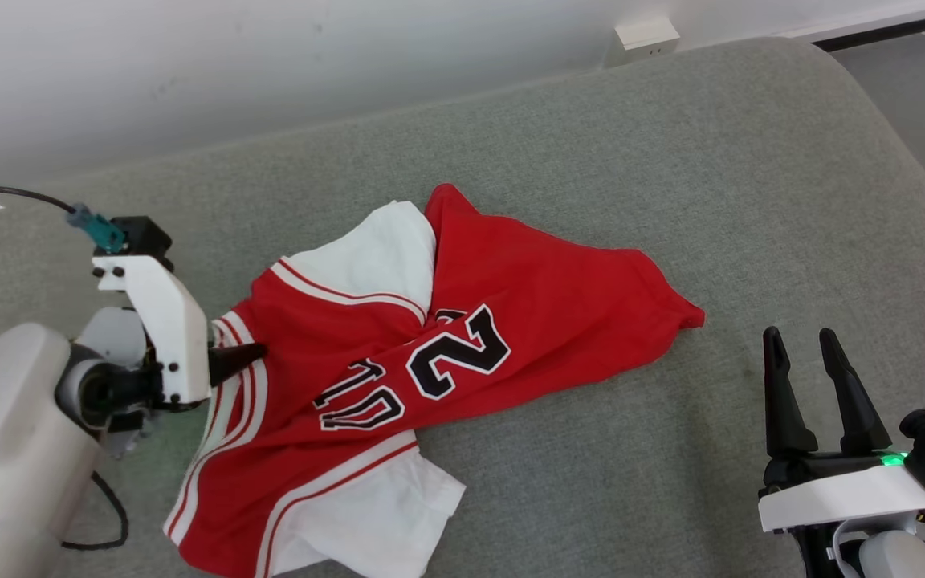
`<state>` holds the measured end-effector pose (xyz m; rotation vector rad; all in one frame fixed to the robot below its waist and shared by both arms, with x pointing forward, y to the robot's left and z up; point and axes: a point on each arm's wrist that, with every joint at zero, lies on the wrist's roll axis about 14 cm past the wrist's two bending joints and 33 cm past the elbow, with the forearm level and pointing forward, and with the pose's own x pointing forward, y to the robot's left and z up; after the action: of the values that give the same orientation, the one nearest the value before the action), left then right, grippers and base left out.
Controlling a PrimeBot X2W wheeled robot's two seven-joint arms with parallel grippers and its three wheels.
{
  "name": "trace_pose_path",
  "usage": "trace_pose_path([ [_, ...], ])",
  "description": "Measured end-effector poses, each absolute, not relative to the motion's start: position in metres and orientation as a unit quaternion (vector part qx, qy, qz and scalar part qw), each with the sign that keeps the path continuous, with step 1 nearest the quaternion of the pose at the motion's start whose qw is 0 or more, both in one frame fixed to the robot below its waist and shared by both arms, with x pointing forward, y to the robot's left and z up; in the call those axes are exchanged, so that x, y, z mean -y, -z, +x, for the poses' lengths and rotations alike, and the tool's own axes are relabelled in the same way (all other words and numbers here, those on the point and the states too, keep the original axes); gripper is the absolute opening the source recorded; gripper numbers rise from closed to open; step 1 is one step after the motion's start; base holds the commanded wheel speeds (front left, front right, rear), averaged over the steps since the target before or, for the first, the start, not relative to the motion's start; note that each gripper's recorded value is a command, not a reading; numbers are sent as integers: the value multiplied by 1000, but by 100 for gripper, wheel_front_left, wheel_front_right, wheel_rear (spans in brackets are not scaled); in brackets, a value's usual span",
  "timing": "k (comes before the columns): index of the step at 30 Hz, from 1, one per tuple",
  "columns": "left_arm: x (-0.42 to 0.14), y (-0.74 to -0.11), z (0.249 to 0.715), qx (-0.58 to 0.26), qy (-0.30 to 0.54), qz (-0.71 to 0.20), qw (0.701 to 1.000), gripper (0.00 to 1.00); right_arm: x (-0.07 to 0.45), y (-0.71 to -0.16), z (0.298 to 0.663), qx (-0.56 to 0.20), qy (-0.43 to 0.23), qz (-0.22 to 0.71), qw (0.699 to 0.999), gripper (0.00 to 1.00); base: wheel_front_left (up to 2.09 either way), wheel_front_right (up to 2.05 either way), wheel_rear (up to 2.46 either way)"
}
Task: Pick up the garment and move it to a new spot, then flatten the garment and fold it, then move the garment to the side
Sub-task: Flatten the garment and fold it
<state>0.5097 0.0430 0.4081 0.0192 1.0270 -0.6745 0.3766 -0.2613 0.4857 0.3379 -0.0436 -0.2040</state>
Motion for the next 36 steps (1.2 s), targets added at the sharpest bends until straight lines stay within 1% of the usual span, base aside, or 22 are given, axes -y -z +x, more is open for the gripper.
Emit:
trace_pose_path([
  [4, -33, -409, 508, -485, 331, 3, 810, 100, 264, -487, 376, 25, 107, 168, 980, 100, 0, 0, 0],
  [5, -33, -409, 507, -485, 331, 4, 809, 92, 264, -487, 376, 25, 107, 168, 980, 100, 0, 0, 0],
  [6, -34, -408, 506, -488, 332, 6, 807, 62, 264, -486, 376, 24, 106, 169, 980, 100, 0, 0, 0],
  [7, -34, -407, 505, -491, 333, 7, 805, 46, 263, -486, 377, 24, 106, 169, 980, 100, 0, 0, 0],
  [8, -34, -406, 503, -492, 334, 10, 804, 9, 262, -486, 377, 23, 105, 170, 980, 100, 0, 0, 0],
  [9, -34, -406, 503, -491, 334, 11, 805, 0, 261, -485, 378, 23, 104, 170, 980, 100, 0, 0, 0],
  [12, -37, -408, 506, -482, 332, 12, 811, 0, 259, -486, 381, 24, 100, 171, 980, 100, 0, 0, 0],
  [14, -39, -417, 514, -465, 328, 9, 822, 0, 257, -487, 382, 26, 97, 171, 980, 100, 0, 0, 0],
  [20, -51, -446, 550, -408, 308, 18, 859, 0, 252, -485, 387, 22, 89, 170, 981, 100, 0, 0, 0],
  [27, -59, -459, 596, -344, 279, 31, 896, 0, 244, -476, 397, 8, 78, 168, 983, 100, 0, 0, 0],
  [31, -58, -456, 613, -323, 269, 44, 906, 0, 246, -473, 399, 3, 81, 164, 983, 100, 0, 0, 0],
  [35, -51, -443, 617, -330, 266, 41, 905, 0, 248, -472, 399, 1, 84, 161, 983, 100, 0, 0, 0],
  [36, -49, -440, 616, -335, 266, 39, 903, 29, 248, -472, 399, 2, 84, 161, 983, 100, 0, 0, 0],
])
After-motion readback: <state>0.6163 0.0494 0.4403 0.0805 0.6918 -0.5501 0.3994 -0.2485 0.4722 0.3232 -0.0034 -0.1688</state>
